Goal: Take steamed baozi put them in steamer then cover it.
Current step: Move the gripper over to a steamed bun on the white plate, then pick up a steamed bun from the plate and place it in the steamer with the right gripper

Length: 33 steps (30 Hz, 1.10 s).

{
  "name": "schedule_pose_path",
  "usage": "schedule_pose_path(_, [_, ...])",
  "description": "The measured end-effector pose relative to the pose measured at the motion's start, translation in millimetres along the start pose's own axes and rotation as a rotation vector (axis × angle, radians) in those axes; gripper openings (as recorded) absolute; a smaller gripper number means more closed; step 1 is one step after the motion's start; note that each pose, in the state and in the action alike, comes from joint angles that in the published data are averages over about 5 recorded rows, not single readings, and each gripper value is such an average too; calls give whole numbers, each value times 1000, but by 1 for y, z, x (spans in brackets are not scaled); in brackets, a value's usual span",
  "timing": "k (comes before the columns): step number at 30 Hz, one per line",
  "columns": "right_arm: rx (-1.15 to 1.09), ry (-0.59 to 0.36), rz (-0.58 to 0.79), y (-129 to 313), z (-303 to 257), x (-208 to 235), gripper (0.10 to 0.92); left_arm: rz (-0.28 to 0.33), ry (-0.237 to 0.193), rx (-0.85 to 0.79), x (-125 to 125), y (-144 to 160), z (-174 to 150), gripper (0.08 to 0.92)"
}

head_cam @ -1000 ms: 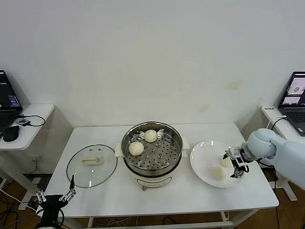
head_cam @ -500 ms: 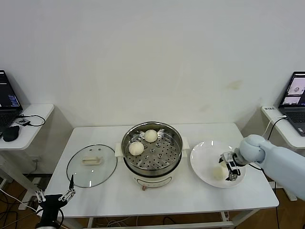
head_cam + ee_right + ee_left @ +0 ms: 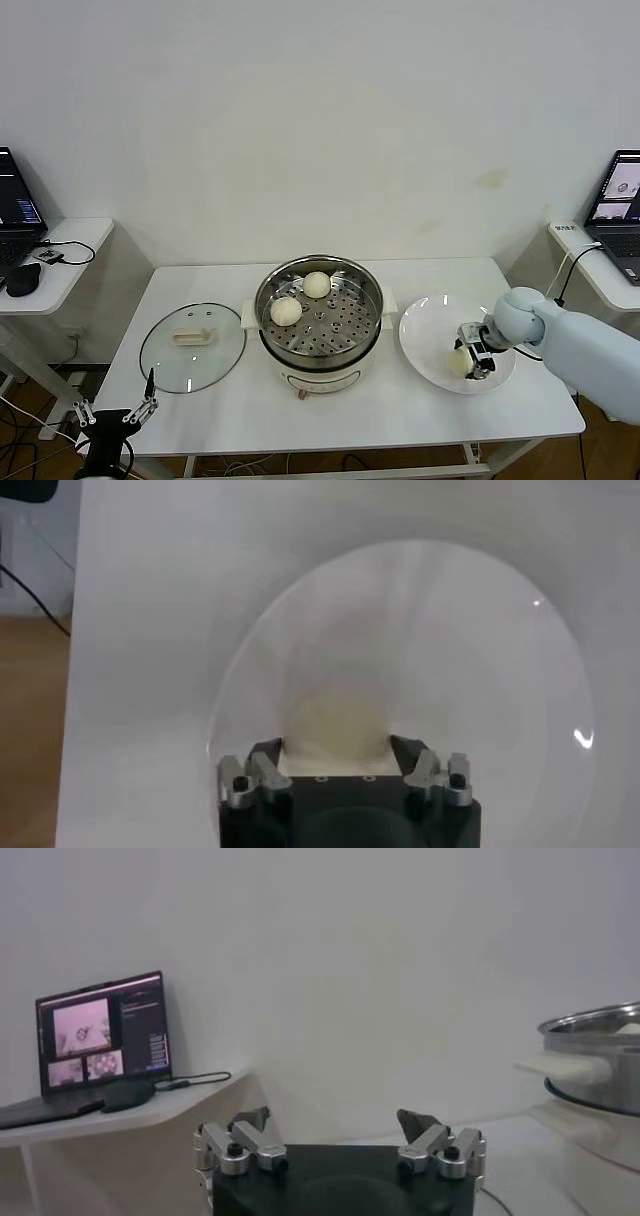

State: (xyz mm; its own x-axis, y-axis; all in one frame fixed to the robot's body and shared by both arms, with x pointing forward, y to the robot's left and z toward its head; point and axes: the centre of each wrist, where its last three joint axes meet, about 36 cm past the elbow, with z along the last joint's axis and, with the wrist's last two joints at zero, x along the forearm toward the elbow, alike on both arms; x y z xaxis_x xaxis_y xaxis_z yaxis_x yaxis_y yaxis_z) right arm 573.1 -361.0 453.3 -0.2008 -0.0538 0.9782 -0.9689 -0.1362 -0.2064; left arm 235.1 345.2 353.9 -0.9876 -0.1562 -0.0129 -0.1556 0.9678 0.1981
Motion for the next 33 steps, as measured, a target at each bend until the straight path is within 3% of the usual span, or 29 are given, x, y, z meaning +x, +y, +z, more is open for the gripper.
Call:
schedule_pose_path(9, [-6, -5, 0, 0, 1, 2, 579, -1, 0, 2, 2, -1, -1, 823])
schedule_pose_path(18, [-28, -14, 16, -7, 9, 29, 569, 1, -13, 0, 1, 0, -5, 823])
schedule_pose_path(33, [-11, -78, 166, -61, -4, 146, 568, 14, -25, 4, 0, -3, -10, 823])
